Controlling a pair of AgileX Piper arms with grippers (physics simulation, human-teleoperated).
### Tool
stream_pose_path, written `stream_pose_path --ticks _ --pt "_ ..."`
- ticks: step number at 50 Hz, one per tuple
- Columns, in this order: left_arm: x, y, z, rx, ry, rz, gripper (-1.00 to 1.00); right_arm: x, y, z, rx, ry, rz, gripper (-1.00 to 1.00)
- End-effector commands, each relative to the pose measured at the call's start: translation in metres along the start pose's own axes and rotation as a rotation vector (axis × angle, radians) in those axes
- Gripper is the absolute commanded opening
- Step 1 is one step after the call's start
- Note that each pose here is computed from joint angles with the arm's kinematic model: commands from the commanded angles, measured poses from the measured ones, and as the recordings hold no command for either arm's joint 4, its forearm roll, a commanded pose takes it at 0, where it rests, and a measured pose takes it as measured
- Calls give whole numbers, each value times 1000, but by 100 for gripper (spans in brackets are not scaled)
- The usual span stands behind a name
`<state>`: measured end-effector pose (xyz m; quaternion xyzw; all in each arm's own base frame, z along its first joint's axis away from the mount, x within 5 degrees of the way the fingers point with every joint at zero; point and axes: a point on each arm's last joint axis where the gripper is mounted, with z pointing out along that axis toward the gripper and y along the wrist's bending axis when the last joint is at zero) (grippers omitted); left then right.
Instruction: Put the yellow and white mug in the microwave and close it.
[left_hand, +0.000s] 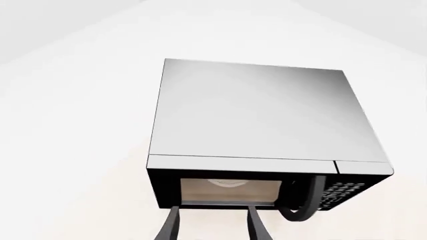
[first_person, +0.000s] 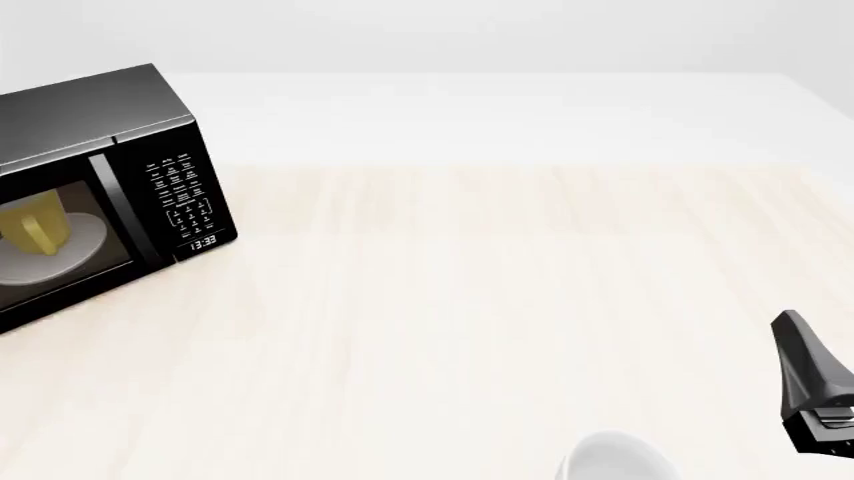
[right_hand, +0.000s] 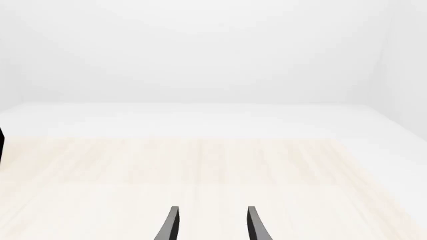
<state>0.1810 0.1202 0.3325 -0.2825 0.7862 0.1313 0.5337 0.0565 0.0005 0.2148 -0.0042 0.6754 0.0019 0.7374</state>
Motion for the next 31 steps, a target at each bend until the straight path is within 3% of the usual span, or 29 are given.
stream_pose_path --ticks 1,13,31 --pt "-8 1 -21 -7 -28 -14 100 0 0 0 1 0 0 100" --pt "-20 7 -37 -36 -55 -33 100 0 0 0 1 0 0 100" --pt "-37 -5 -73 24 -127 -57 100 0 0 0 1 0 0 100"
